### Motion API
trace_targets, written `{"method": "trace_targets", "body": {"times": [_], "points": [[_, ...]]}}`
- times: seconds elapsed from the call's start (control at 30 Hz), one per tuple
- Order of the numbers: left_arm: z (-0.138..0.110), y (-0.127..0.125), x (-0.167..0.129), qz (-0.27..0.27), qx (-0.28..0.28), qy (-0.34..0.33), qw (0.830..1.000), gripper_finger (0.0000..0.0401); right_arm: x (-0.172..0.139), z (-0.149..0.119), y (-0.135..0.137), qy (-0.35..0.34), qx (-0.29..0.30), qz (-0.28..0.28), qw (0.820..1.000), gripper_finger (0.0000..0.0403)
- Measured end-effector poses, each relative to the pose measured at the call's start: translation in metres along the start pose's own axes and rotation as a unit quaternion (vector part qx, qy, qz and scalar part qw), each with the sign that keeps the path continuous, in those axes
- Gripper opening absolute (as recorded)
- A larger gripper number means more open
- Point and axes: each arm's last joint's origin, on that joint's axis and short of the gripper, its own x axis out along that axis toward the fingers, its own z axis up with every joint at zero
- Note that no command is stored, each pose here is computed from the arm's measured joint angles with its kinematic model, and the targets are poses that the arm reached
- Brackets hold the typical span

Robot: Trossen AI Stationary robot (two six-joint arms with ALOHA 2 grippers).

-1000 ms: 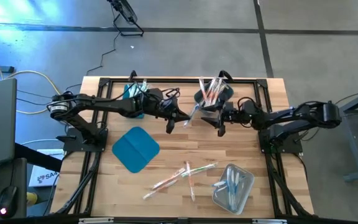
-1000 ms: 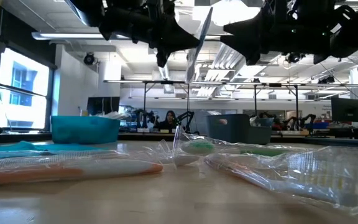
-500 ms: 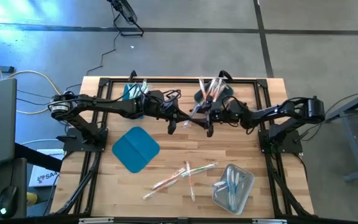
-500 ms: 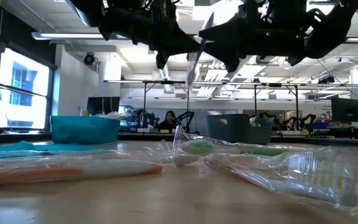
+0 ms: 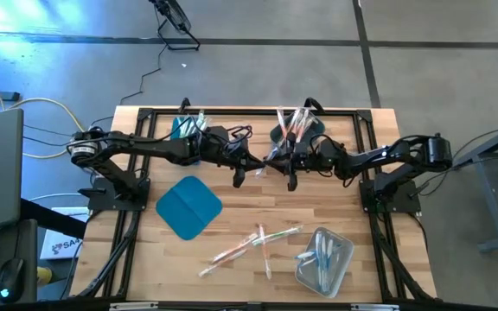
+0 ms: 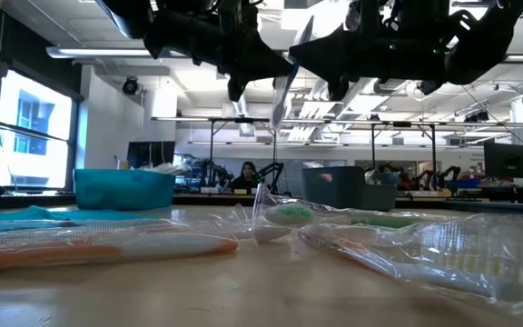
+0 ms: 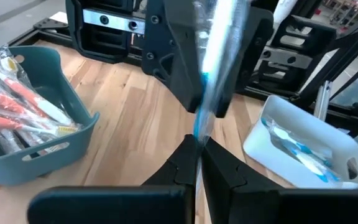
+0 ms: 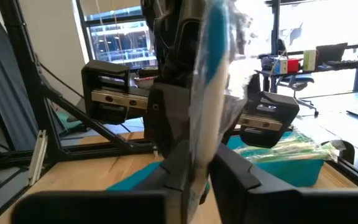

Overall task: Pick & Place Toothbrushes
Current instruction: Put the blue toothbrush into the light gray bin

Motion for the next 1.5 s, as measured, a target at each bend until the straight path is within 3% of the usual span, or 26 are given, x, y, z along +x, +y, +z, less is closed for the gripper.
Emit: {"method": "trace_targets", "body": {"times": [0.1,0.6,1.0,1.37,1.5], "points": [[0.0000,0.0003,-0.0001,0.001,0.003,0.000,1.000,0.0008,0.0000,0.0000,0.0001,0.000,0.000,0.001,1.000,0.0021],[0.0000,0.0006,-0.0001,0.002,0.005,0.000,1.000,0.0009,0.0000,0.0000,0.0001,0.000,0.000,0.001,1.000,0.0021],[0.0002,0.0015,-0.0001,0.017,0.000,-0.004,1.000,0.0117,0.0002,0.0003,0.0001,0.000,-0.001,0.001,1.000,0.0021],[0.0027,0.0010,-0.0005,0.016,0.010,-0.017,1.000,0.0127,0.0001,-0.0022,-0.0004,0.013,0.002,-0.001,1.000,0.0021],[0.0011,0.0032,-0.0007,0.053,0.027,-0.013,0.998,0.0127,-0.0014,-0.0016,-0.0047,0.019,0.005,-0.010,1.000,0.0021]]}}
